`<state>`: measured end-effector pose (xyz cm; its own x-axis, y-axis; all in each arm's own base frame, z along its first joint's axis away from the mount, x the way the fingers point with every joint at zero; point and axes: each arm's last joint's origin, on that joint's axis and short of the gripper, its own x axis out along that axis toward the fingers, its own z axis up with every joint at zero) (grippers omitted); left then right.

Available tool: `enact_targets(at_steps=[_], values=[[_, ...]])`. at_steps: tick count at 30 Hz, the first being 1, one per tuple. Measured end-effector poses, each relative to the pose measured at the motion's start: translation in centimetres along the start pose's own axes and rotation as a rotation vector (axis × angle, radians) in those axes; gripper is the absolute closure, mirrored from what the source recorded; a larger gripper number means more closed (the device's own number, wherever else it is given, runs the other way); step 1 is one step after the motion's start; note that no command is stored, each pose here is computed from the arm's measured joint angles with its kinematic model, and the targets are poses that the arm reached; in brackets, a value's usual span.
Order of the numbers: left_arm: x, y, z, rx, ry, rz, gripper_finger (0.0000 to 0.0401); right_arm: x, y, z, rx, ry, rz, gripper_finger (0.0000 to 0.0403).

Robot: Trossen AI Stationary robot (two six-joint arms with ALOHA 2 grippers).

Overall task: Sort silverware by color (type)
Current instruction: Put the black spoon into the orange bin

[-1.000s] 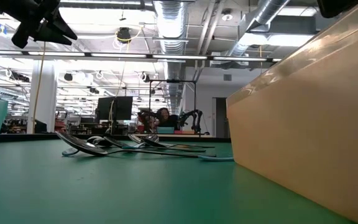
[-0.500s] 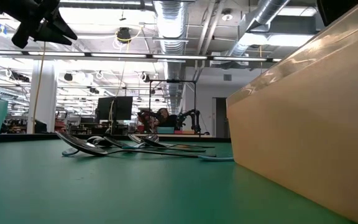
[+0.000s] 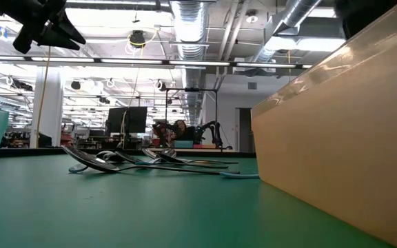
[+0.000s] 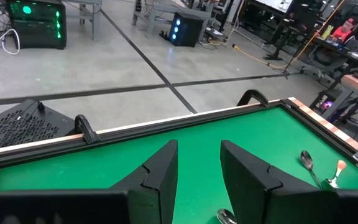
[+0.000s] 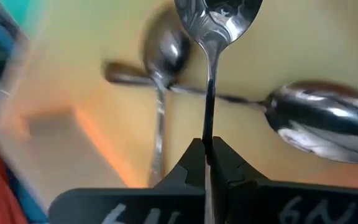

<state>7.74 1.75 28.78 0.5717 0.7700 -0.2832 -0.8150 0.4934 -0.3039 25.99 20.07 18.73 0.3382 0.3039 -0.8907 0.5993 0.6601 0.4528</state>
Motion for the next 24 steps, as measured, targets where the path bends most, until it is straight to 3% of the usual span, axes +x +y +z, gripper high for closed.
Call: enact_targets(at_steps=[6,24], values=[[0.0,0.0,0.0,-0.001,-0.001,0.0,0.0296,1.7,-0.2,0.5,-0.002,0.094,-0.009,0.0392],[0.0,0.1,-0.1,0.027,0.006,0.014,0.0296,1.4,-0.1,1.7,-0.076,0.065,0.024,0.0326]])
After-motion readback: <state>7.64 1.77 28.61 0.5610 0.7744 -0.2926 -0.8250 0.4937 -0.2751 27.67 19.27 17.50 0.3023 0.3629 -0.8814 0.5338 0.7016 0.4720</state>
